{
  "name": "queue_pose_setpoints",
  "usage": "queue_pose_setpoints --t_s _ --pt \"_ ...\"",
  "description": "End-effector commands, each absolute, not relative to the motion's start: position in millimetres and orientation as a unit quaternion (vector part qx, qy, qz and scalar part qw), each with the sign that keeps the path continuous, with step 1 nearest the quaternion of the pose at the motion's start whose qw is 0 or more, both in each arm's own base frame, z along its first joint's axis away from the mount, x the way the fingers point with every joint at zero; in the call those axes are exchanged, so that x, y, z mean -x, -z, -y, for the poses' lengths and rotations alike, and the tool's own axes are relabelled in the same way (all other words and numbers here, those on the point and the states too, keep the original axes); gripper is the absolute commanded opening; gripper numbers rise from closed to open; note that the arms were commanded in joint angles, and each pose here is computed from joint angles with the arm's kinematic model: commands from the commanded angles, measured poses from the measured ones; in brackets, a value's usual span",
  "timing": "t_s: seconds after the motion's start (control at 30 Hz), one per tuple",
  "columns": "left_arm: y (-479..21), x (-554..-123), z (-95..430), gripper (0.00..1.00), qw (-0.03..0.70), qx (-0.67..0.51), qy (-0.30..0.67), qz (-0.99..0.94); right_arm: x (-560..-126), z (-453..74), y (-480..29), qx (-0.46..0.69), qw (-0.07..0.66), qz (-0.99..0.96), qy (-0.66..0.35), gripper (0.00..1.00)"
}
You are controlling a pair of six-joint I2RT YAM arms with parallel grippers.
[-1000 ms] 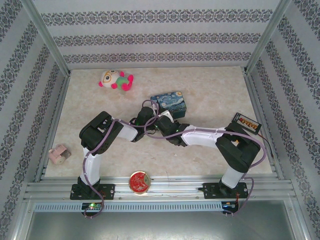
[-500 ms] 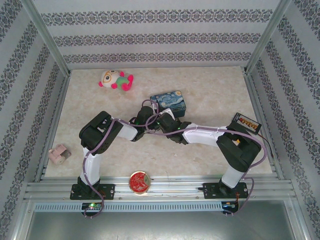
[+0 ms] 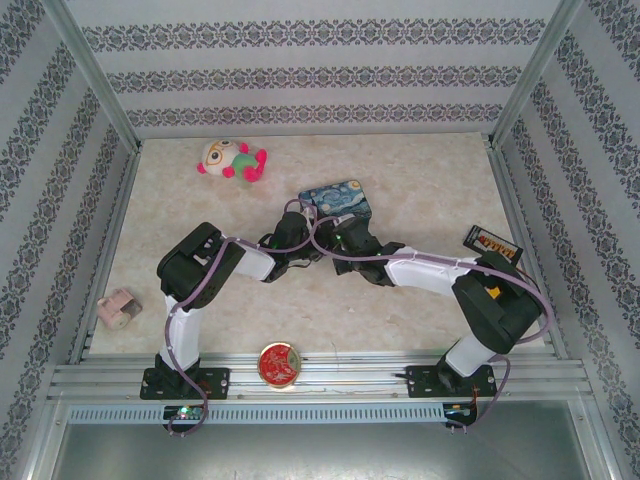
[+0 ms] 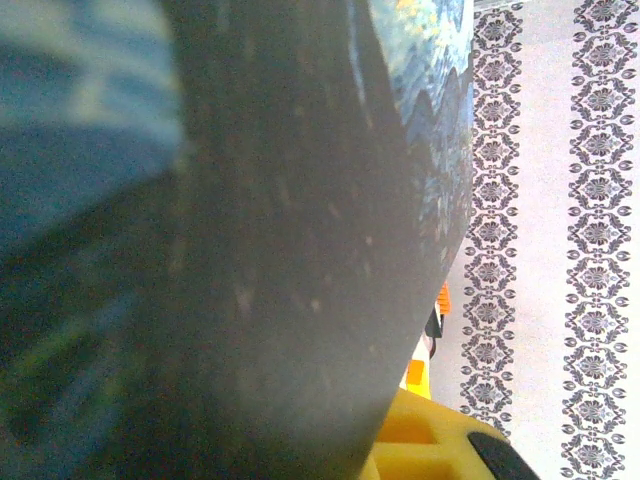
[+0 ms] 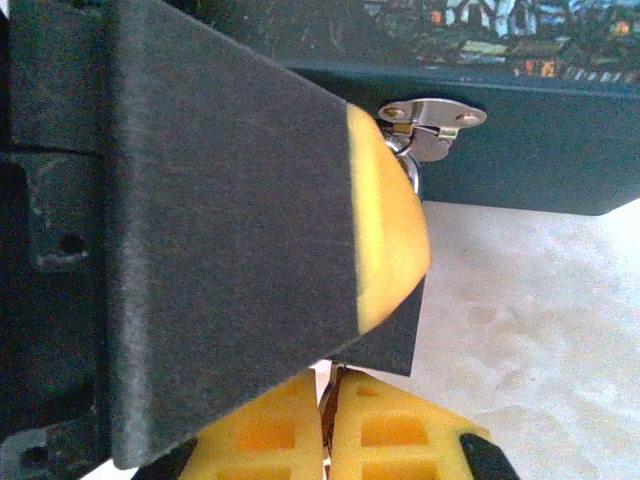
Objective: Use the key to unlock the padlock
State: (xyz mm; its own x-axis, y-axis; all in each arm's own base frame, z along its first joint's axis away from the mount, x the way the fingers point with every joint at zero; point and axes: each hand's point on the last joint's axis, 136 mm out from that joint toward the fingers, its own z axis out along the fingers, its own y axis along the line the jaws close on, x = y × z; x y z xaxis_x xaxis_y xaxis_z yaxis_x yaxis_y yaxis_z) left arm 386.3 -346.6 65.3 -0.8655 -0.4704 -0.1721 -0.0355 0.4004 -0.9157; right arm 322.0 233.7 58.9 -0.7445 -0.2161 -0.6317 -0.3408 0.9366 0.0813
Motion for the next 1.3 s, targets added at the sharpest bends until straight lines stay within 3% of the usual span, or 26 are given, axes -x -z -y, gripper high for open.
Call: queue_pose_setpoints --t_s 0.0,0.3,0.53,0.7,0.8,1.0,1.1,1.27 --pt "-39.0 -368.0 338.5 0.0 0.152 0.177 0.495 -0.837 -339.5 -237.1 -90.2 0.104 0.372 -0.91 -0.152 0.02" --pt "-40.1 -365.8 332.8 0.0 0.159 0.181 0.488 -0.839 -340.1 -236.6 -91.7 0.059 0.352 -0.899 -0.255 0.0" --pt "-43.3 -367.5 334.0 0.07 0.161 0.183 0.494 -0.835 -343.5 -234.3 -92.2 0.033 0.34 -0.895 -0.286 0.0" --pt "-46.0 -369.7 335.4 0.17 0.163 0.184 0.498 -0.831 -345.6 -235.4 -90.4 0.024 0.334 -0.895 -0.295 0.0" --pt "-48.2 -371.2 335.7 0.28 0.165 0.184 0.502 -0.829 -346.9 -234.8 -89.6 0.018 0.332 -0.896 -0.296 0.0" --pt "-55.2 -374.1 334.9 0.37 0.173 0.183 0.508 -0.824 -347.8 -229.1 -86.0 0.002 0.33 -0.895 -0.299 0.0" --pt "-60.3 -375.9 332.1 0.47 0.182 0.183 0.511 -0.82 -348.9 -226.5 -84.7 -0.005 0.328 -0.894 -0.304 0.0" --pt "-72.3 -378.3 327.4 0.73 0.2 0.175 0.512 -0.817 -349.8 -224.5 -80.0 -0.013 0.321 -0.892 -0.319 0.0"
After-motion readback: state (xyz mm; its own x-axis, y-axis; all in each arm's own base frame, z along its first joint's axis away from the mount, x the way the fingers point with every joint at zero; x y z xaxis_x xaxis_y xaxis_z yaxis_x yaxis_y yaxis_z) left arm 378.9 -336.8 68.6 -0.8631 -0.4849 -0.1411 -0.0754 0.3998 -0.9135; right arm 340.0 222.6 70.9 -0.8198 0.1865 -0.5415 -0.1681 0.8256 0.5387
